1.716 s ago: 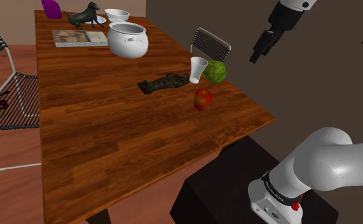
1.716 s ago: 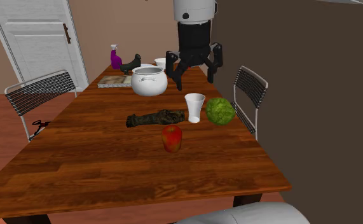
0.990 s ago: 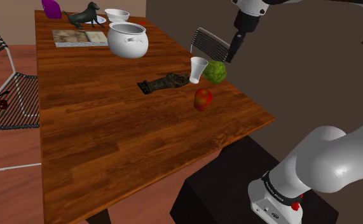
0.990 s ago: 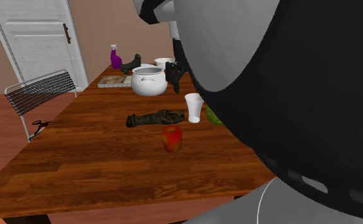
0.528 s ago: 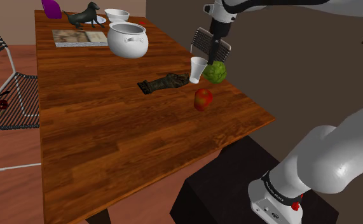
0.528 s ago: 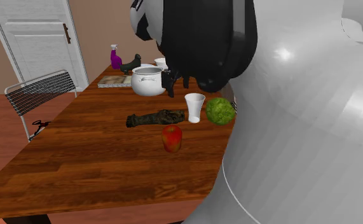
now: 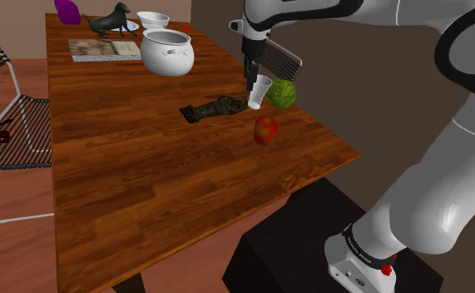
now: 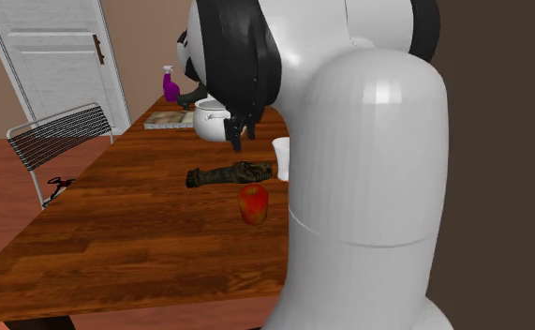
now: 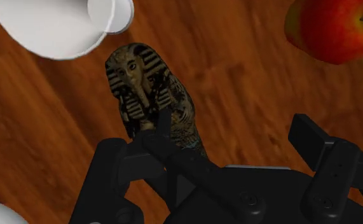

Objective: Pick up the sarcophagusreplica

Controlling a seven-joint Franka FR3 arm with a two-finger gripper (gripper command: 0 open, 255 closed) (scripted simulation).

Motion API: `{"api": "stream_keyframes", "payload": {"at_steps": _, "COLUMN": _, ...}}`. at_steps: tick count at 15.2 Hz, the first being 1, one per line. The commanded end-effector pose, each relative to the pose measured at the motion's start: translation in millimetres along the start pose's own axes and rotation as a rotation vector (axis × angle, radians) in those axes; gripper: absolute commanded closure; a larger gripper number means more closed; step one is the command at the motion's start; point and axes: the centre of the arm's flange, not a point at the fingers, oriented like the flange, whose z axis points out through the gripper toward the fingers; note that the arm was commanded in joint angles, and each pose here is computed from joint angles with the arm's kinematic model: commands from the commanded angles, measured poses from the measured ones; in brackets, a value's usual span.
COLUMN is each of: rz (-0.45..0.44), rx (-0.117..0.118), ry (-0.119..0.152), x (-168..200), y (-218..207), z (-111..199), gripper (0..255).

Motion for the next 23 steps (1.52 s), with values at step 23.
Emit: {"api": "stream_keyframes", "payload": {"at_steps": 23, "rz": -0.531, "rx": 0.040, "ry": -0.086, "x": 184, "y": 11, "z": 149, "gripper": 0}}
